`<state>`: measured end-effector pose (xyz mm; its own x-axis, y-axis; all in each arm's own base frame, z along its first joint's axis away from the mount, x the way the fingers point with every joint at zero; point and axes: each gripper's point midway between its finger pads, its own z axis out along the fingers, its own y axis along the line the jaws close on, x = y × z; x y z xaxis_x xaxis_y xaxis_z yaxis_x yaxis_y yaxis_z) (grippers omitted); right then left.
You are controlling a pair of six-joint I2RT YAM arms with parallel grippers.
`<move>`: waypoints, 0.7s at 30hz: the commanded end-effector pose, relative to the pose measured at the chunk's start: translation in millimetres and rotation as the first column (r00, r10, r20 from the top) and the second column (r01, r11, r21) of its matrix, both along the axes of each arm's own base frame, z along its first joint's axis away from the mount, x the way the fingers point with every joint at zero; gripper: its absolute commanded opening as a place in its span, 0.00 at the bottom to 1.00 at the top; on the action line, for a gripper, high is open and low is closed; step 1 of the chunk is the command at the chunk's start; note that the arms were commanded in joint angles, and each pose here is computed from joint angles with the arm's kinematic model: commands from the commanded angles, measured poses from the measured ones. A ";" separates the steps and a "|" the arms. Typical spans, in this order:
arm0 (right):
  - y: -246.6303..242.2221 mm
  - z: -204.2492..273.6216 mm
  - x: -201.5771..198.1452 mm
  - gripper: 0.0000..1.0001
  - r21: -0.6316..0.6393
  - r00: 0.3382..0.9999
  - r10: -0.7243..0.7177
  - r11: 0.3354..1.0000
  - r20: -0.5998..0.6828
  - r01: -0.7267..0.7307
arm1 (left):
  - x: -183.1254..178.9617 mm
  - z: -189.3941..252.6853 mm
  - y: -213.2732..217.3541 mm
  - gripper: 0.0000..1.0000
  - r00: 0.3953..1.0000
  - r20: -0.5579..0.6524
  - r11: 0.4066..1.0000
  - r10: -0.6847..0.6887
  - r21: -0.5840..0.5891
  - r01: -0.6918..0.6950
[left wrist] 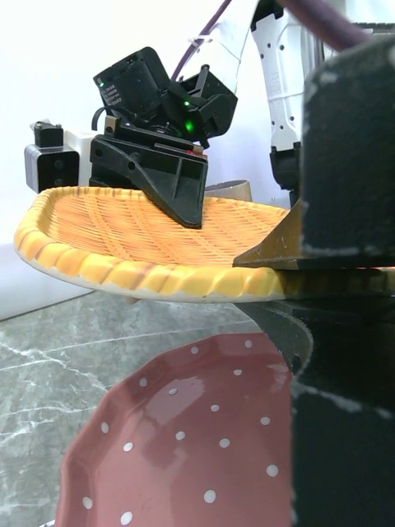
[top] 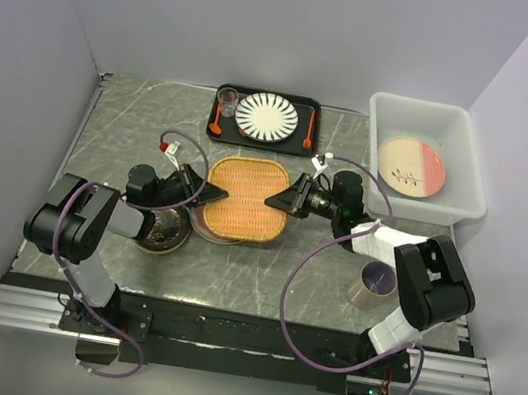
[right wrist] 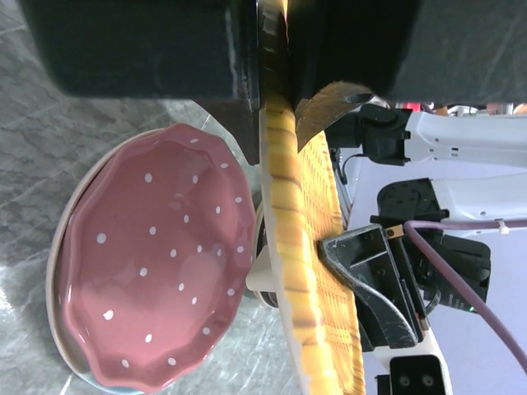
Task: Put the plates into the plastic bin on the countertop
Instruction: Place the plate in the plastic bin.
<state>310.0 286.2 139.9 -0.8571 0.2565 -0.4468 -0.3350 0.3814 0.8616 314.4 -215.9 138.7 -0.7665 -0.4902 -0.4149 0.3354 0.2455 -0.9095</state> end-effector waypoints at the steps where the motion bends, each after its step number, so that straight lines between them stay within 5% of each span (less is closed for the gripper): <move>1: 9.8 15.1 -8.6 0.00 0.031 0.995 0.063 0.997 0.071 -0.066 | 1.8 27.6 0.4 0.01 0.987 0.159 0.999 0.014 0.037 -0.020; 5: 10.3 18.5 -11.3 0.00 0.036 0.995 0.068 0.997 0.075 -0.071 | 4.1 30.7 5.6 0.07 0.983 0.177 0.995 0.050 0.071 -0.063; 8: 10.4 22.4 -13.3 0.00 0.041 0.994 0.072 0.996 0.085 -0.076 | 5.2 31.2 9.3 0.20 0.979 0.190 0.991 0.072 0.098 -0.092; 14: 10.6 32.8 -14.7 0.00 0.050 0.991 0.070 0.996 0.113 -0.076 | 7.1 30.1 13.5 0.77 0.975 0.200 0.983 0.094 0.137 -0.122; 17: 11.3 36.9 -16.0 0.00 0.053 0.990 0.072 0.995 0.120 -0.079 | 9.1 29.4 15.8 0.96 0.974 0.197 0.979 0.111 0.148 -0.141; 21: 10.6 40.0 -17.1 0.00 0.048 0.990 0.069 0.996 0.124 -0.076 | 9.4 28.2 17.4 0.99 0.973 0.198 0.975 0.117 0.164 -0.151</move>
